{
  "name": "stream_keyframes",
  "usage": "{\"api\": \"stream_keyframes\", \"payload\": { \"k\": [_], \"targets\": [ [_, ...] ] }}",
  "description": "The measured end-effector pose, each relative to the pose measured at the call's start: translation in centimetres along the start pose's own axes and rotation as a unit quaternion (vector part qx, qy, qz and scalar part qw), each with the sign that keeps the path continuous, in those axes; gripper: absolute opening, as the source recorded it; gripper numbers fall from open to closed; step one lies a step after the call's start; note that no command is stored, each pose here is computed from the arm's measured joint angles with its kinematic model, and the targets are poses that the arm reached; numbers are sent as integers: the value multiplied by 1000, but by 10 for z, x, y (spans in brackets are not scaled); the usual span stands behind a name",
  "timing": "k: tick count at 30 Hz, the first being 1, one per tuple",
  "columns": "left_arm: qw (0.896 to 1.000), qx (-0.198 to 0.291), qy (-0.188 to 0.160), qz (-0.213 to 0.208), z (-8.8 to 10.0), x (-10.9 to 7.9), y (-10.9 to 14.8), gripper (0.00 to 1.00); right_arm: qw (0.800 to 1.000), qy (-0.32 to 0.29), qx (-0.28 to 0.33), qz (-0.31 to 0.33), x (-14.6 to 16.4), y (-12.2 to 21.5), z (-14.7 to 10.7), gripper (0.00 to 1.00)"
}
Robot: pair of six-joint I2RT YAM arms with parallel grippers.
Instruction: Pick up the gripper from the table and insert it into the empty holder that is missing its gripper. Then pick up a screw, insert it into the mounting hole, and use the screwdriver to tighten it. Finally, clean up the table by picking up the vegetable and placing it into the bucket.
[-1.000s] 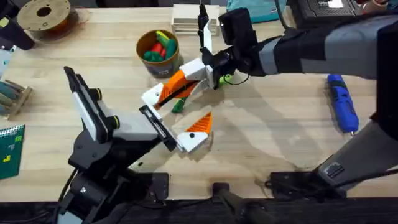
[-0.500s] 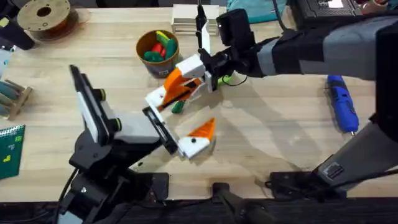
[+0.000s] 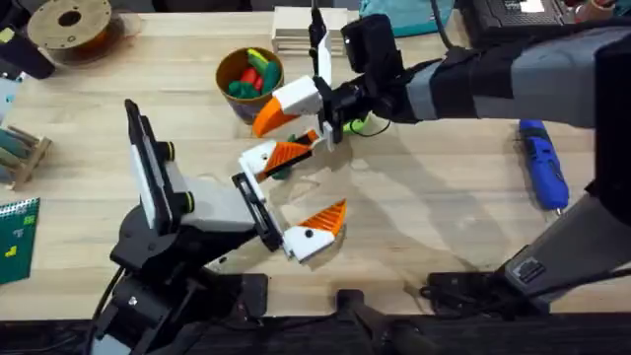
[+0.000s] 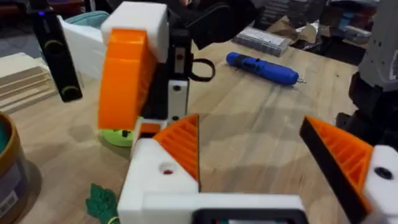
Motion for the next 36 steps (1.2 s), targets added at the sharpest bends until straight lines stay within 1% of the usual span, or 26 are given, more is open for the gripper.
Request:
{"api": "stream_keyframes", "payload": {
  "k": [3,4,10,15,17,20,21,24,26,29,32,34,36],
  "targets": [
    [1000,0,0,-1,0,0,0,987,998,45,-35,-3,6,10,15,833],
    [1000,0,0,-2,0,-1,0,987,995,62,-77,-6,9,28,31,833],
    [1000,0,0,-2,0,-1,0,987,981,97,-168,-21,23,70,63,836],
    [1000,0,0,-2,0,-1,0,987,962,109,-242,-55,44,105,71,837],
    [1000,0,0,-2,0,-1,0,986,954,99,-268,-85,45,115,71,837],
    [1000,0,0,-2,0,-1,0,986,938,80,-298,-154,37,126,68,838],
    [1000,0,0,-2,0,-1,0,986,931,74,-307,-184,33,130,67,838],
    [1000,0,0,-2,0,-1,0,986,897,65,-327,-291,17,143,62,838],
    [1000,0,0,-2,0,-1,0,986,866,72,-335,-364,9,151,60,841],
    [1000,0,0,-2,0,-1,0,986,810,102,-341,-467,2,158,61,841],
    [1000,0,0,-2,0,-1,0,986,772,126,-338,-523,-3,156,62,840],
    [1000,0,0,-2,0,-1,0,986,758,138,-333,-543,-4,153,61,841],
    [1000,0,0,-2,0,-1,0,987,748,141,-328,-559,-6,151,59,841]
  ]
}}
Point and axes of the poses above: each hand's point on the last joint's axis, 136 mm out from that joint toward the fingers, its own y axis back along the fingers, its own x axis along the line the jaws close on, z = x × y, the point moved 1 cm from there along y, back along the fingers, and after that the axes turned 10 degrees about -y, right-handed, at the moved point
